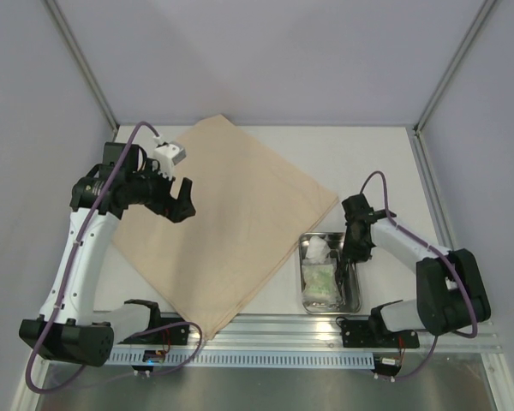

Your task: Prepare the surgical pack

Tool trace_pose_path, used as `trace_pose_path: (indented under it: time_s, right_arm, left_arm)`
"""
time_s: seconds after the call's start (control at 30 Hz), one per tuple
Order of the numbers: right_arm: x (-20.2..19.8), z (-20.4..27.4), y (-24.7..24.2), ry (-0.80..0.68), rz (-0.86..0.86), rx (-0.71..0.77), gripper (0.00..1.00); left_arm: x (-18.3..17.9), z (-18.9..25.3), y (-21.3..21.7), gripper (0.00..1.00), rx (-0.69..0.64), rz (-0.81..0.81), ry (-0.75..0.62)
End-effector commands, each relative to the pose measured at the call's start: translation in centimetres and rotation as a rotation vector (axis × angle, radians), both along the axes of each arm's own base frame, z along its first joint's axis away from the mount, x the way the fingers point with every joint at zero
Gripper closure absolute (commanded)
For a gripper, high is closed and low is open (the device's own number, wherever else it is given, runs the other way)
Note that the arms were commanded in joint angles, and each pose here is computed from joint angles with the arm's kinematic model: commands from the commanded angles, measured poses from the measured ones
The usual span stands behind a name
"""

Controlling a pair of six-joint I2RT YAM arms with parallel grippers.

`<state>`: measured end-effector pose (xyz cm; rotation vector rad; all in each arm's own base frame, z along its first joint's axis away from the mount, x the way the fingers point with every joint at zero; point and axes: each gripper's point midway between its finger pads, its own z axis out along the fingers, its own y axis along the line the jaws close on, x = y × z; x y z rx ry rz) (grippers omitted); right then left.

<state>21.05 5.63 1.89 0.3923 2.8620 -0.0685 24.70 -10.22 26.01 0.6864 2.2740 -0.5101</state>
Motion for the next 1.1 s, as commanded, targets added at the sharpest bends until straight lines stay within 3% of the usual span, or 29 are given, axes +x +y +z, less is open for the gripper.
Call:
trace_pose_path:
  time_s: [0.0, 0.13, 0.37, 0.5, 1.07]
  right_arm:
    - [0.7, -0.5, 0.1, -0.026, 0.010, 0.011, 0.71]
    - [0.7, -0.8, 0.1, -0.033, 0.023, 0.016, 0.73]
    - [0.9, -0.7, 0.2, -0.048, 0.041, 0.020, 0.86]
    - [1.1, -0.3, 0.8, -0.065, 0.067, 0.053, 0.99]
    - [0.9, 5.6, 4.8, -0.176, 0.168, 0.289, 0.99]
  left_arm:
    - [-0.2, 0.7, -0.2, 0.00, -0.005, -0.024, -0.011]
    - [-0.1, 0.7, -0.3, 0.00, -0.011, -0.025, -0.013]
    - [-0.3, 0.6, -0.2, 0.00, -0.004, -0.025, -0.010]
    - [-0.4, 0.7, -0.2, 0.00, -0.003, -0.025, -0.014]
    - [-0.2, 0.7, -0.2, 0.00, 0.001, -0.028, -0.021]
